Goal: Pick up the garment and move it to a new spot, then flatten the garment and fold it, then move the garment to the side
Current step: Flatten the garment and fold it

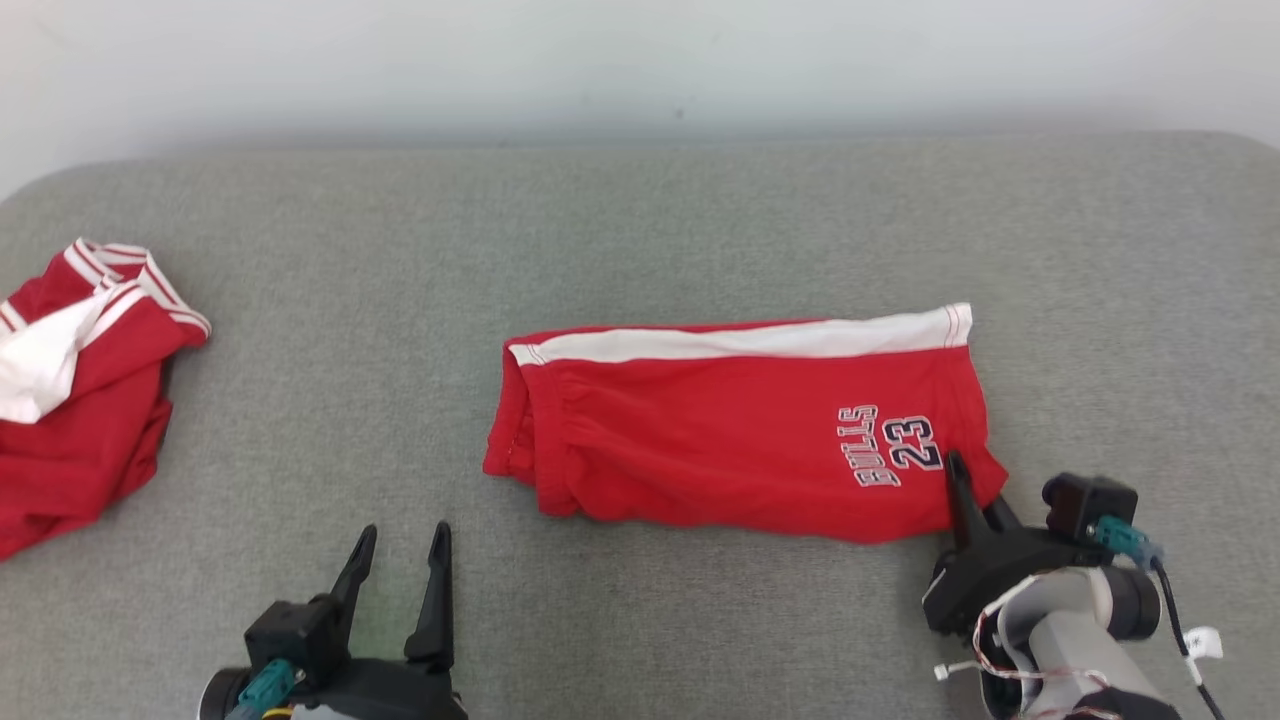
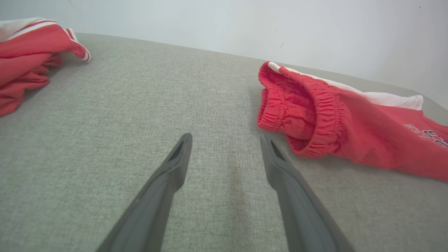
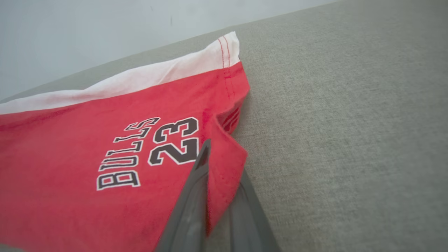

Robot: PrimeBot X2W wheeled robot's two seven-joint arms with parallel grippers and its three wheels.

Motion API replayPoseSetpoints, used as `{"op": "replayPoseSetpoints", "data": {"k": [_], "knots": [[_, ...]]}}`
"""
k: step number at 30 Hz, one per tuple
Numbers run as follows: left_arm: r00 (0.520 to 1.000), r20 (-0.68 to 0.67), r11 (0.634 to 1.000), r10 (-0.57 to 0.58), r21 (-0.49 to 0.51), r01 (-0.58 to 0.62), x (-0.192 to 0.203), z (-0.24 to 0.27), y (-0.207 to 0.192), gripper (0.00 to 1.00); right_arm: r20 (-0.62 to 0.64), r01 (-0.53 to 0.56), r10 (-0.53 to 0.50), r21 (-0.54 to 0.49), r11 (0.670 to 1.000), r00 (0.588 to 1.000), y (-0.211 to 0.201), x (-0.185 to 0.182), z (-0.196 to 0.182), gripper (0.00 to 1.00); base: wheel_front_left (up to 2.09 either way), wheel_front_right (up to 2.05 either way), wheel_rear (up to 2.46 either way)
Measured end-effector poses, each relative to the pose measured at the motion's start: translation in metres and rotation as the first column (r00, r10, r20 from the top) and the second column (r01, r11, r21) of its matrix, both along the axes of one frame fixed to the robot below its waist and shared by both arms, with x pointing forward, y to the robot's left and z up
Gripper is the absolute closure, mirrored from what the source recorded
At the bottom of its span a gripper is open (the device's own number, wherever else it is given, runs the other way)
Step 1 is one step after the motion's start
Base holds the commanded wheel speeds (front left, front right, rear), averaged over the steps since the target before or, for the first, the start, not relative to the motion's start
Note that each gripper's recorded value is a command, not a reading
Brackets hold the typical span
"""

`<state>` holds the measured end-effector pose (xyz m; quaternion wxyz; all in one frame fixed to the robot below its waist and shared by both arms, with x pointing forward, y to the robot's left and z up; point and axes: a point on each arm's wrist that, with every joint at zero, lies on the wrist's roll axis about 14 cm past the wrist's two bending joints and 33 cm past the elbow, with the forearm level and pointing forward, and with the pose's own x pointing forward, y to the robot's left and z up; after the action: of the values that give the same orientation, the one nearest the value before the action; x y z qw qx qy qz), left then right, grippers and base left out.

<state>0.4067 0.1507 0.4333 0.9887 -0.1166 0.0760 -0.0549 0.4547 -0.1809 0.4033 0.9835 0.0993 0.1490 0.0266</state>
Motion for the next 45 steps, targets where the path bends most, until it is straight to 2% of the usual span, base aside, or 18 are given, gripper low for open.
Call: {"op": "replayPoseSetpoints", "data": {"k": [9,14,24,30,37,45], "knots": [[1.000,-0.006,1.000,0.004,-0.008,-0.004,-0.017,-0.001,-0.001,0.00,0.016,0.071,-0.072,0.013,0.997,0.997,-0.022,-0.035,0.007,1.00,0.00,0.00,0.00],[1.000,0.001,1.000,-0.022,0.005,0.022,-0.018,0.001,-0.008,0.00,0.026,0.076,-0.076,-0.007,0.997,0.997,-0.028,-0.040,0.011,1.00,0.00,0.00,0.00],[1.000,-0.003,1.000,-0.004,0.005,0.004,-0.021,0.000,-0.002,0.00,0.112,0.003,-0.002,-0.015,1.000,0.994,-0.004,-0.019,0.035,1.00,0.00,0.00,0.00],[1.000,-0.020,1.000,0.012,0.005,-0.012,-0.027,-0.005,0.003,0.00,0.205,-0.128,0.129,-0.018,0.992,0.970,0.044,-0.006,0.063,1.00,0.00,0.00,0.00],[0.999,-0.026,1.000,0.027,-0.004,-0.027,-0.032,-0.006,0.008,0.00,0.264,-0.331,0.323,-0.017,0.943,0.909,0.118,-0.011,0.082,1.00,0.00,0.00,0.00],[0.998,-0.030,0.998,0.056,0.000,-0.056,-0.040,-0.006,0.017,0.00,0.245,-0.519,0.508,-0.025,0.854,0.825,0.188,-0.021,0.079,1.00,0.00,0.00,0.00]]}}
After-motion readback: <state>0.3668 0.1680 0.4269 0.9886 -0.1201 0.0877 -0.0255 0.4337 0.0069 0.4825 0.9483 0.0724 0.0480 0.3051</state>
